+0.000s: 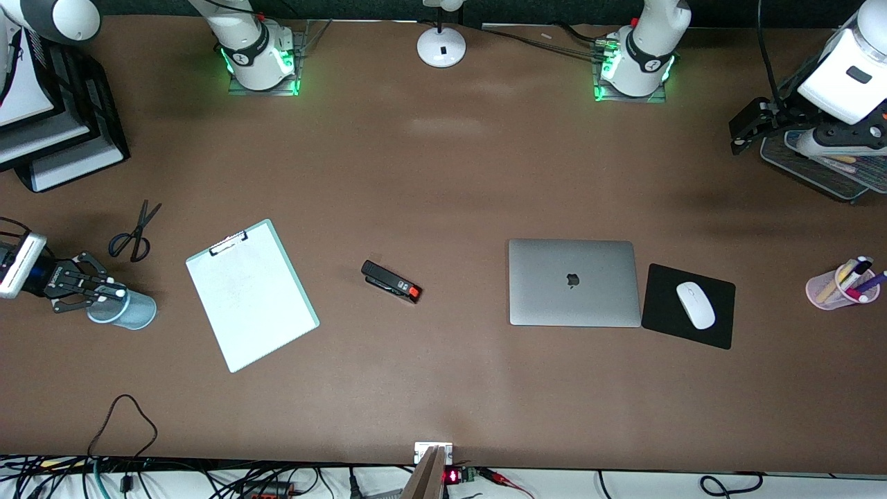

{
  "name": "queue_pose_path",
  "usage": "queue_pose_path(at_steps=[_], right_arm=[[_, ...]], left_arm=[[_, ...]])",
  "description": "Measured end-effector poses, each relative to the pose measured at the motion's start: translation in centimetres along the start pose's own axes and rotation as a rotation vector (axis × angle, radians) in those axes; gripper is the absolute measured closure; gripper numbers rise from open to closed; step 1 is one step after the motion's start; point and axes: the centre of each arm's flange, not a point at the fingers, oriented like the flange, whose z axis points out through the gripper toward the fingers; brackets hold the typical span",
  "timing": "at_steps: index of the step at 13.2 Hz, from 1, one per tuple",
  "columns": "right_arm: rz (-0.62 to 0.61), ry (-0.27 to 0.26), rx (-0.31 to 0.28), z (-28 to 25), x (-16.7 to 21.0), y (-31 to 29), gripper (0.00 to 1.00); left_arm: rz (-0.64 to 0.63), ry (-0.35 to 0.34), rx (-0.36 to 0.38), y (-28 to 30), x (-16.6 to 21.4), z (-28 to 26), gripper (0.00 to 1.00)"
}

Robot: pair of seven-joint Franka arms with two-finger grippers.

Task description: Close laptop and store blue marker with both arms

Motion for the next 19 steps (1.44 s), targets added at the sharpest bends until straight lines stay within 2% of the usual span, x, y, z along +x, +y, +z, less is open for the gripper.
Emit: queue_pose_path(at_steps=[1,2,7,9,13,15,19], right_arm=[[0.002,0.000,-0.001,-0.1,-0.1,0.0,0.81],[0.007,-0.002,-0.005,-0.3,-0.3,-0.1,0.75],[0.098,-0.016,-0.020,-1.8,0.2,0.3,0.22],[0.138,-0.039,0.006,-3.3,2.0,0.8,0.03],[0.266,-0.118,0.081,-7.1,7.5,1.1,0.00],[0.331,-0.176,0.103,-8.7,11.3,1.4,0.00],[0.392,-0.333,0.087,-9.6,22.3,2.0,0.00]], left_arm=[[0.000,-0.001,0.000,0.0,0.0,0.0,0.00],[0.001,-0.002,0.000,0.0,0.0,0.1,0.00],[0.004,-0.005,0.000,0.2,0.1,0.2,0.00],[0.004,-0.007,0.000,0.2,0.1,0.3,0.00],[0.005,0.000,-0.001,0.2,0.3,0.5,0.00],[0.005,0.009,-0.002,0.2,0.5,0.4,0.00],[0.006,0.017,-0.003,0.3,0.5,0.3,0.00]])
